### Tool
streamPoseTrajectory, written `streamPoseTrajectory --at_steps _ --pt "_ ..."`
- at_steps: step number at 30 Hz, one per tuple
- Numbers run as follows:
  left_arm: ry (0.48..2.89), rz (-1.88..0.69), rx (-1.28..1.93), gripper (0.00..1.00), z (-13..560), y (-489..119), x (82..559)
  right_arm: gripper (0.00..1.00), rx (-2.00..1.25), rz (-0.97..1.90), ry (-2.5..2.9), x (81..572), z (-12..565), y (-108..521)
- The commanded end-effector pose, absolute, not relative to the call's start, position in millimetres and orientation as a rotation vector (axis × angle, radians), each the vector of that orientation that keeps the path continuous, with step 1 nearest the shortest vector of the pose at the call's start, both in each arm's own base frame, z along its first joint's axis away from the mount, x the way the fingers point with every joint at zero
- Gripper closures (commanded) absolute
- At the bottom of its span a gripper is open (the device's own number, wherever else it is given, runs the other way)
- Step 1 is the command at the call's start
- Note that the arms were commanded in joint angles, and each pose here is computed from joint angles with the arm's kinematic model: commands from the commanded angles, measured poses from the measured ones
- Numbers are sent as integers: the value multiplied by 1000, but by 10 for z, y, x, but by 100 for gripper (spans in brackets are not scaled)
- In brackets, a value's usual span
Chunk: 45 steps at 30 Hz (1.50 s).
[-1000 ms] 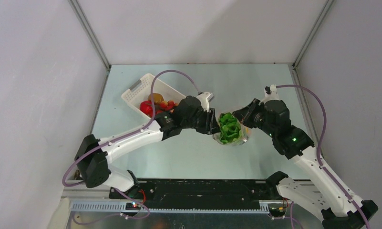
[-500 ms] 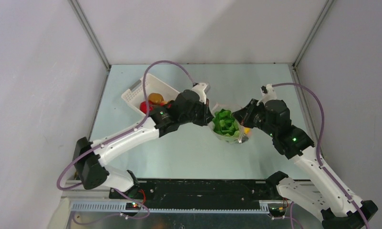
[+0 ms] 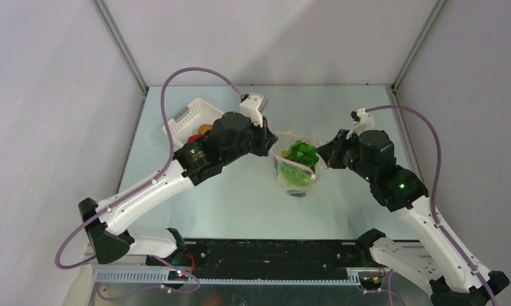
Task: Place the food in the zip-top bag and seal the zipper
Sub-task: Adjust the zipper food storage bag at the center of the board.
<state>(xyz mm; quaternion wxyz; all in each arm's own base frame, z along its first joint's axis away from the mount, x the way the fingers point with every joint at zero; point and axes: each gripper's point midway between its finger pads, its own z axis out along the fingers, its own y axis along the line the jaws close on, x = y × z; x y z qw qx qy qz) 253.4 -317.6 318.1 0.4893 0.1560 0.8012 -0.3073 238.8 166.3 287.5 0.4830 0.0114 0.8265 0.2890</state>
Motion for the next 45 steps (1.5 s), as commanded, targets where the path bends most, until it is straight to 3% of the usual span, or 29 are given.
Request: streamPoseTrajectory --at_steps 1,8,16,24,27,31,33,35,37,45 --pt "1834 -733 347 100 3600 -3179 2701 100 57 659 1868 2500 3344 1533" --pt "1827 -776 388 100 3698 -3424 2784 97 39 685 1815 2575 3517 1603" --pt "1900 -753 409 100 3422 -3544 2853 92 137 461 1999 2711 2975 1380" --pt "1915 -751 430 100 3370 -3606 2872 60 120 301 2003 2709 2953 1142" --pt "1909 -755 432 100 3397 -3615 2874 58 116 293 1996 2709 2970 1118" --pt "1908 -749 429 100 3400 -3609 2885 63 124 300 1974 2719 3023 1110" --pt "1903 -748 426 100 3417 -3604 2895 75 133 315 1951 2726 3083 1114" --pt "1898 -747 425 100 3438 -3605 2898 94 142 326 1929 2729 3143 1108" --pt "1892 -744 420 100 3462 -3598 2916 100 151 332 1909 2725 3206 1095" --pt "1863 -765 398 100 3609 -3623 2992 100 155 273 1846 2693 3494 935"
